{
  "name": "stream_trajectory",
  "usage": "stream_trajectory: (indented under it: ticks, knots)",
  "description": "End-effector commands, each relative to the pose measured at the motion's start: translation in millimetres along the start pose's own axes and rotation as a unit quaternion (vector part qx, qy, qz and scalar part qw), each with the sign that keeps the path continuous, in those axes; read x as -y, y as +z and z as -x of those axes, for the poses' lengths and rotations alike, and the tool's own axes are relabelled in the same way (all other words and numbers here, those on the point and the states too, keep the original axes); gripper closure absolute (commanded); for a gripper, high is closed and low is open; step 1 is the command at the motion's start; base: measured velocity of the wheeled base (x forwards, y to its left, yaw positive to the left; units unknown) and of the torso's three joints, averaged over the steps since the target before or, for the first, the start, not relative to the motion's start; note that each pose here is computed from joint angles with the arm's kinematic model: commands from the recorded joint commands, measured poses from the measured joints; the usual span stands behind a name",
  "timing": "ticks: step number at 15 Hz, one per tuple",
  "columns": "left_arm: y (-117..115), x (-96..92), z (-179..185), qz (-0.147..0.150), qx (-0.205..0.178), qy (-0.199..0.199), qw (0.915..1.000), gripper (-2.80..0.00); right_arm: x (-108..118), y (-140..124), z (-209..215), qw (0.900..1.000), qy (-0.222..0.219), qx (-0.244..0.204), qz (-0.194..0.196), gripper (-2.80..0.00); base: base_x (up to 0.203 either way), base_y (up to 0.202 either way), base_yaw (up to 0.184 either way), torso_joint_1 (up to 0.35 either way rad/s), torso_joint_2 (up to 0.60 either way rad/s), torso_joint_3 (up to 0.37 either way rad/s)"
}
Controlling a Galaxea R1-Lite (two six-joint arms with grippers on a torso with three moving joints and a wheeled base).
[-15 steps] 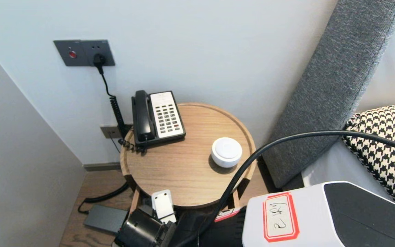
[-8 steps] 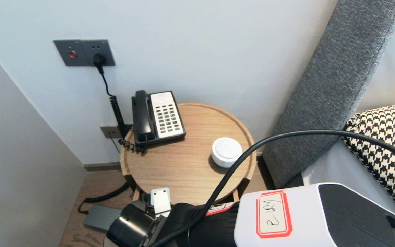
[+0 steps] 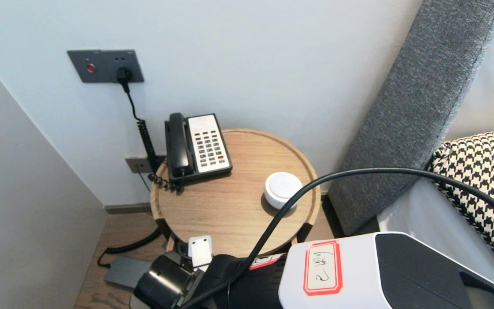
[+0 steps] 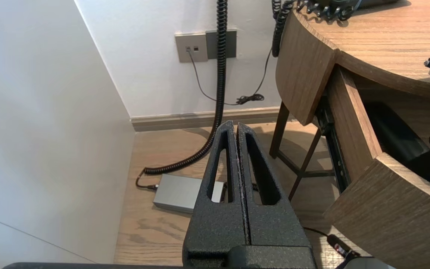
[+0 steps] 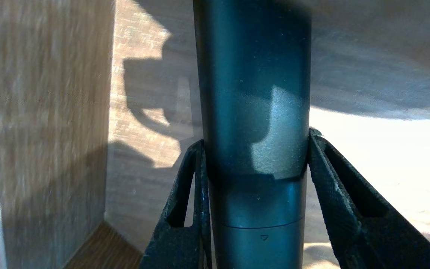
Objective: Put the remote controls on the table in the drawer one by one
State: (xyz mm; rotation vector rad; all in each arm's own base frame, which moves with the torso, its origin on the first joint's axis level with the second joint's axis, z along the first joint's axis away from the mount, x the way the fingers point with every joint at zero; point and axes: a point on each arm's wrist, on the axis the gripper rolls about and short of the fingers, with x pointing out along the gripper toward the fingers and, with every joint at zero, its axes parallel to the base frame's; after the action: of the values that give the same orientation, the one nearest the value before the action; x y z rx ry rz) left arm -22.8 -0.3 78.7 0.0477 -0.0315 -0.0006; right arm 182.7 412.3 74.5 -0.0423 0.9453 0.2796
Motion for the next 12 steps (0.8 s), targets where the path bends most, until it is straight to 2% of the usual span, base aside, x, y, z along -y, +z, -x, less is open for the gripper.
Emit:
stream_trajectory:
  ticks: [1,11,12]
  knots:
    - [-3.4,0.2,-0.7,0.0,-0.005,0.0,1.0,0.0,2.1,-1.6,-7.8,1.0,-0.009,-0.005,-0.001,0.0,0.0,0.0,0.0,0.0,0.0,0.0]
    - [-3.4,0.2,-0.7,0.0,-0.005,0.0,1.0,0.0,-0.3,-1.4,-7.3,1.0,-0.007,-0.008,0.001,0.0,0.0,0.0,0.0,0.0,0.0,0.0]
    - [-3.4,0.2,-0.7,0.0,-0.005,0.0,1.0,0.0,-0.3,-1.4,-7.3,1.0,-0.007,-0.008,0.001,-2.8,0.0,0.0,0.0,0.0,0.0,0.0]
